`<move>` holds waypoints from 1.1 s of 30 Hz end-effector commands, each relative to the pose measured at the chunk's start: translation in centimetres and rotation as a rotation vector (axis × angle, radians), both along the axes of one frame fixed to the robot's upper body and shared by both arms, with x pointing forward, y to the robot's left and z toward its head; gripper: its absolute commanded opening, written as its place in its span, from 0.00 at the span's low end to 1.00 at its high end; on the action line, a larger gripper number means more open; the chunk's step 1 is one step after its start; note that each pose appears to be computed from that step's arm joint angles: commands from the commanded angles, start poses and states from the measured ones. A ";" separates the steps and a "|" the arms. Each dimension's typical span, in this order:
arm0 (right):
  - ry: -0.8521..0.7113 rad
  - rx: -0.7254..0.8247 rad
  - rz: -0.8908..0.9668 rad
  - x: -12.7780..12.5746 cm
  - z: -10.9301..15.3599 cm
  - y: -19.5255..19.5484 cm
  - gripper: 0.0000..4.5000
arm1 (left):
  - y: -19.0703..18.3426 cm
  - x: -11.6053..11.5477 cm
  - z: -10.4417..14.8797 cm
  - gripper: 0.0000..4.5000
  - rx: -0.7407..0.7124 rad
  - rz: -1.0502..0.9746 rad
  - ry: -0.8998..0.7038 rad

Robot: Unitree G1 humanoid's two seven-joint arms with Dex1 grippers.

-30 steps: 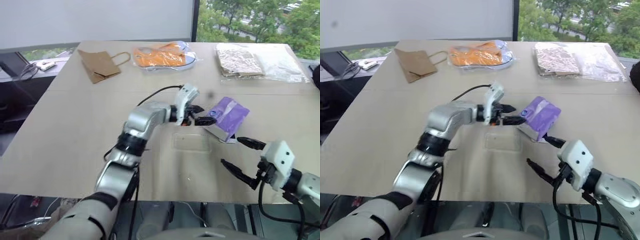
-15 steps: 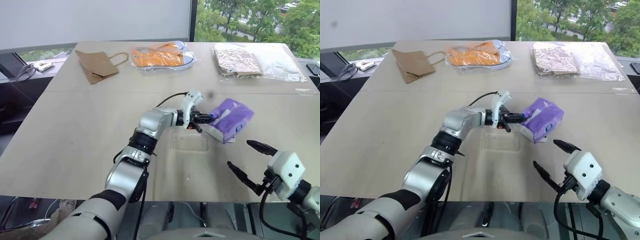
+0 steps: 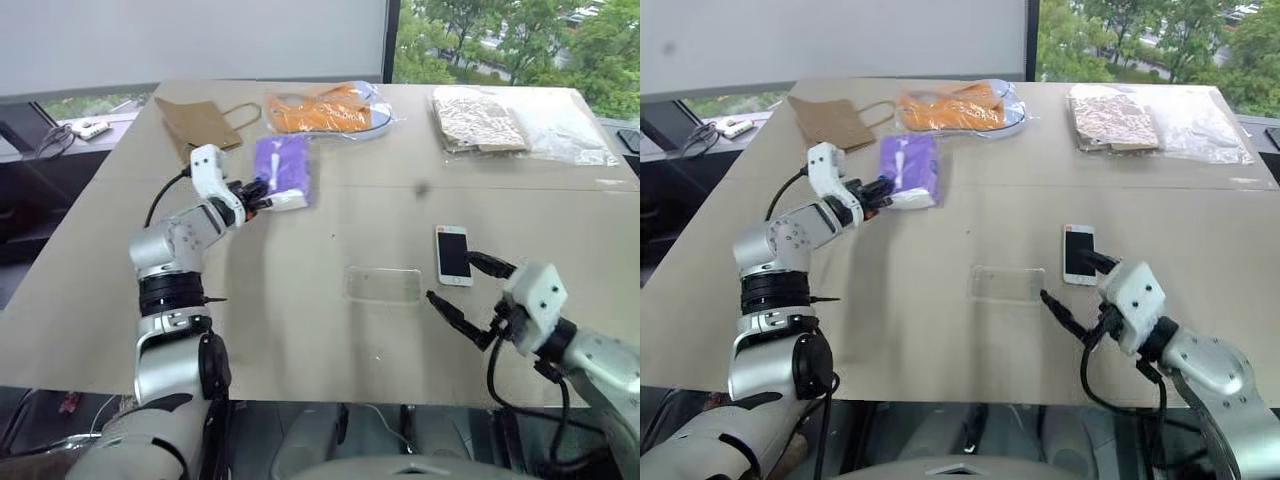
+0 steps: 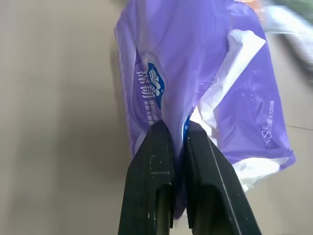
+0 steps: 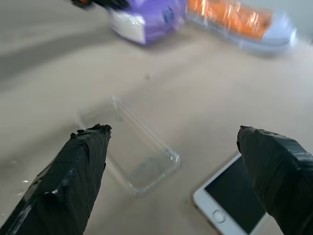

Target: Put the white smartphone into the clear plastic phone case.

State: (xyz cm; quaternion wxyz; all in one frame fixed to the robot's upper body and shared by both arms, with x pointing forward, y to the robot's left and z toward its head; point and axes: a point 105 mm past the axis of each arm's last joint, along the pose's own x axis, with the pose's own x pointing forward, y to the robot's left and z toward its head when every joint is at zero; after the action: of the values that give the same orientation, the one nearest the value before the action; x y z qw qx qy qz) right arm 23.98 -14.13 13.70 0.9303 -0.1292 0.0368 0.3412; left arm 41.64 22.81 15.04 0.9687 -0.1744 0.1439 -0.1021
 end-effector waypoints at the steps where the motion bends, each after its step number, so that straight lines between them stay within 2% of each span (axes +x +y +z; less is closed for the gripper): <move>1: 0.079 0.003 -0.162 2.1 -0.8 -2.0 1.00 | 0.6 -0.4 2.0 0.34 -0.066 0.000 -0.052; 3: 0.091 0.003 -0.198 2.7 -0.8 -2.2 1.00 | 1.1 -1.0 2.1 0.52 -0.064 0.005 -0.042; 6: 0.114 -0.001 -0.245 3.3 -1.2 -2.1 1.00 | 1.2 -2.6 2.7 0.85 -0.053 -0.047 -0.059; 8: 0.137 0.006 -0.280 3.7 -1.7 -2.0 1.00 | -0.2 -4.5 4.3 0.99 -0.016 -0.188 -0.139; 12: 0.182 0.074 -0.347 4.7 -2.3 -1.2 1.00 | -4.7 -10.6 6.7 0.99 0.168 -0.610 -0.402; 15: 0.226 0.102 -0.353 5.2 -3.1 -0.3 1.00 | -6.5 -14.2 5.5 0.99 0.233 -0.904 -0.406; 20: 0.302 0.060 -0.415 6.2 -5.3 0.0 1.00 | -7.7 -17.7 3.7 0.99 0.301 -1.214 -0.382; 23: 0.363 0.016 -0.500 6.4 -7.0 -0.9 1.00 | -7.6 -17.8 3.0 0.99 0.347 -1.271 -0.389; 28: 0.417 -0.016 -0.563 6.0 -8.3 -1.9 1.00 | -7.6 -17.3 2.4 0.99 0.366 -1.279 -0.402; 29: 0.430 -0.024 -0.551 5.7 -8.5 -1.8 0.89 | -7.6 -17.2 2.2 1.00 0.364 -1.279 -0.400; 31: 0.443 -0.034 -0.538 5.4 -8.7 -1.8 0.72 | -7.7 -17.2 1.8 1.00 0.365 -1.277 -0.400; 32: 0.447 -0.045 -0.541 5.3 -8.8 -1.9 0.66 | -7.8 -17.1 1.6 1.00 0.369 -1.274 -0.400; 33: 0.444 -0.051 -0.537 5.2 -8.7 -2.0 0.65 | -7.8 -17.1 1.5 1.00 0.371 -1.272 -0.401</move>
State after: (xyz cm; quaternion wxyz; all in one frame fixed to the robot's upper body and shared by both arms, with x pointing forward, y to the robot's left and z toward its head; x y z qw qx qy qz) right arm 30.37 -14.88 7.82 0.9681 -0.0526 0.2131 0.1206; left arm 24.55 14.98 16.32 0.7411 0.1266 0.0631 -0.6563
